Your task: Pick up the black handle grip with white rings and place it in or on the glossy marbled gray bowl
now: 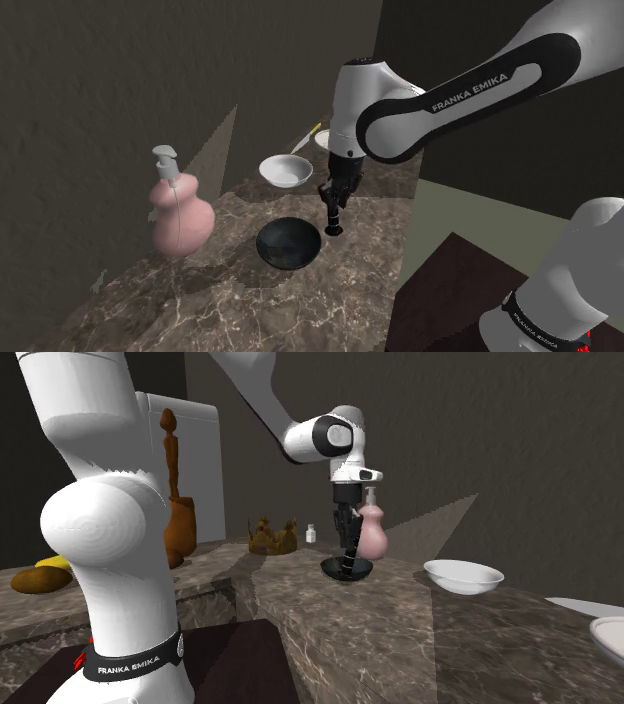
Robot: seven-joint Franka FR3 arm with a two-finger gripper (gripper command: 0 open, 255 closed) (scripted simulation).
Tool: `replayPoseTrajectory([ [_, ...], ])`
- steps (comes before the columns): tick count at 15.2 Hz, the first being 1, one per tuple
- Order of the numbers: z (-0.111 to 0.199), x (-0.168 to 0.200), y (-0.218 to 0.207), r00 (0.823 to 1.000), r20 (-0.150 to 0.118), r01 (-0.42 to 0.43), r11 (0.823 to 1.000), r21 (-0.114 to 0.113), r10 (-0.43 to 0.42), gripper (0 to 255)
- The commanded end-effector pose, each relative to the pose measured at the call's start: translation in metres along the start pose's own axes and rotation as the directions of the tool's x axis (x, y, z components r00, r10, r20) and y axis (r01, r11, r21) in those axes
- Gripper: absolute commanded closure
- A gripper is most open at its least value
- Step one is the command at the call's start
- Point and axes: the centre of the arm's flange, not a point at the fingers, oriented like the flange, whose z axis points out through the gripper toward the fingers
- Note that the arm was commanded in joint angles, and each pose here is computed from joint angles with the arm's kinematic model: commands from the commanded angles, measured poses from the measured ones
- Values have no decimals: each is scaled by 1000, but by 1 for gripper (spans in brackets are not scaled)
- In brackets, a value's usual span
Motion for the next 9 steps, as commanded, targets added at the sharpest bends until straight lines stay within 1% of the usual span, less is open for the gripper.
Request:
replayPoseTrajectory([
  [1, -4, 13, -22, 1000, 0, -1, 1000, 0, 1, 255],
  [9, -5, 62, -113, 1000, 0, -1, 1000, 0, 1, 255],
])
